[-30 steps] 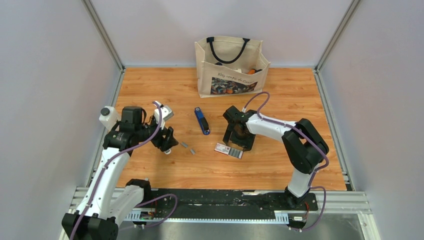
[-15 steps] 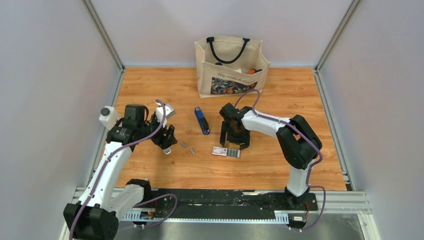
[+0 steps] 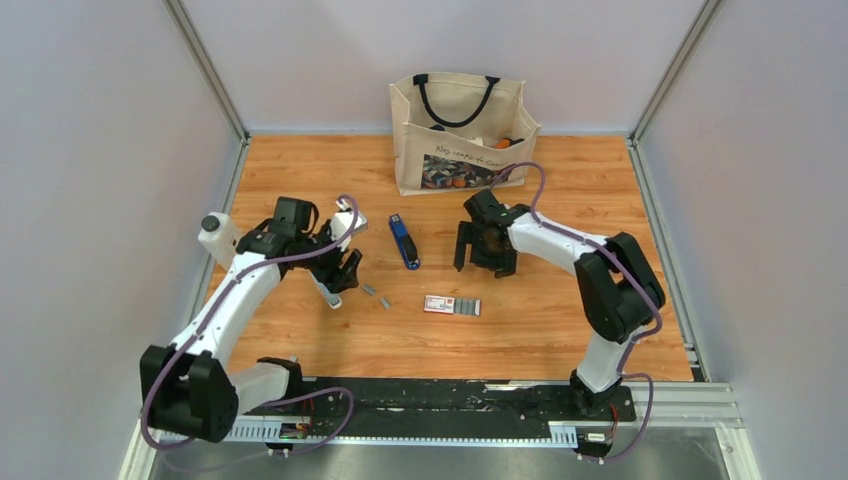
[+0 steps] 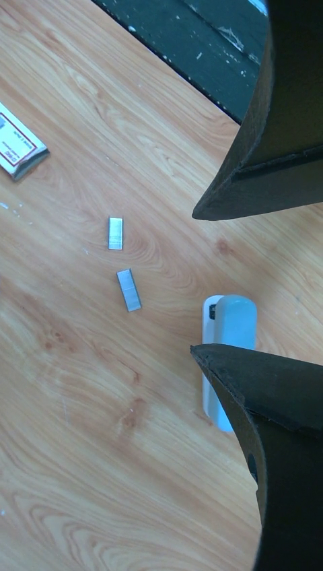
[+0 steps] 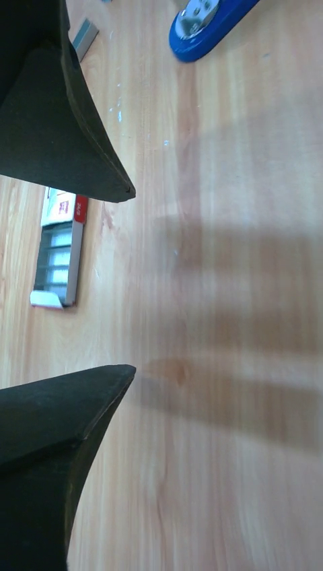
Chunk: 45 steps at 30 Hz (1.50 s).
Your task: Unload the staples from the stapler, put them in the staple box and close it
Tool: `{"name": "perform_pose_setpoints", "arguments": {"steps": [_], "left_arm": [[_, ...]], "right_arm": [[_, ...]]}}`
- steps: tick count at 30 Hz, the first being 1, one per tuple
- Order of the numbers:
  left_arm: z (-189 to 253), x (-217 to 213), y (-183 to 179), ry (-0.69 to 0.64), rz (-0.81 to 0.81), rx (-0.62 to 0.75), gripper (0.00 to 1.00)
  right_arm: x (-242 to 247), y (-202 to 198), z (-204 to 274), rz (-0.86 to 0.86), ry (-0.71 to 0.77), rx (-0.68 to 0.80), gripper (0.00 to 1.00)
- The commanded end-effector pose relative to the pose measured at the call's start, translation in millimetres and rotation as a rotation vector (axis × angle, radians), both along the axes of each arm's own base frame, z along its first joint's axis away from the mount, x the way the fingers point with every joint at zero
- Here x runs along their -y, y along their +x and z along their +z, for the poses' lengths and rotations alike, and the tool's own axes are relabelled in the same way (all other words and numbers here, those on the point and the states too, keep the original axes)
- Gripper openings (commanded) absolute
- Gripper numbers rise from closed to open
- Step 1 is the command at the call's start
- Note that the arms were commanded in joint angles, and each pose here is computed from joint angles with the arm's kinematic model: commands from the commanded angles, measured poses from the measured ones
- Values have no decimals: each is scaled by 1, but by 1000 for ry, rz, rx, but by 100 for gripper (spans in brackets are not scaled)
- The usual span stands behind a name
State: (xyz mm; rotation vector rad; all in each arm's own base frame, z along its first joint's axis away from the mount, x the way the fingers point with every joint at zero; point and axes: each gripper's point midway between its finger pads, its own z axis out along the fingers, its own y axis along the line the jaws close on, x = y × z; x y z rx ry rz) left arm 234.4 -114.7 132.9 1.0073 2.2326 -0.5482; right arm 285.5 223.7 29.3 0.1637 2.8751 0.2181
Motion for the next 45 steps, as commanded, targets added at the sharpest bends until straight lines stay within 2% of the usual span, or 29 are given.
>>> {"name": "perform_pose_setpoints", "arguments": {"steps": [1, 4, 10, 16, 21, 29, 32, 37, 45], "left_arm": [[-6, 6, 16, 114, -132, 36, 75], [-16, 9, 17, 171, -276, 61, 74], [-15, 21, 24, 221, -591, 232, 77], [-44, 36, 17, 301, -790, 166, 77], [-61, 43, 12, 329, -886, 135, 77], [-80, 47, 4, 330, -1021, 115, 76], [-84, 48, 5, 349, -1023, 99, 74], [-90, 46, 8, 394, -1014, -16, 71], [-98, 47, 17, 439, -1015, 56, 71]], "right_arm": [[10, 37, 45, 18, 59, 256, 94], [11, 30, 36, 38, 91, 286, 92], [16, 14, 17, 62, 142, 336, 87], [12, 10, 21, 80, 223, 420, 85], [15, 10, 28, 74, 245, 480, 85], [22, 2, 26, 69, 242, 496, 85], [22, 0, 23, 68, 243, 489, 84], [18, 1, 28, 74, 270, 506, 82], [20, -2, 31, 73, 286, 522, 81]]}}
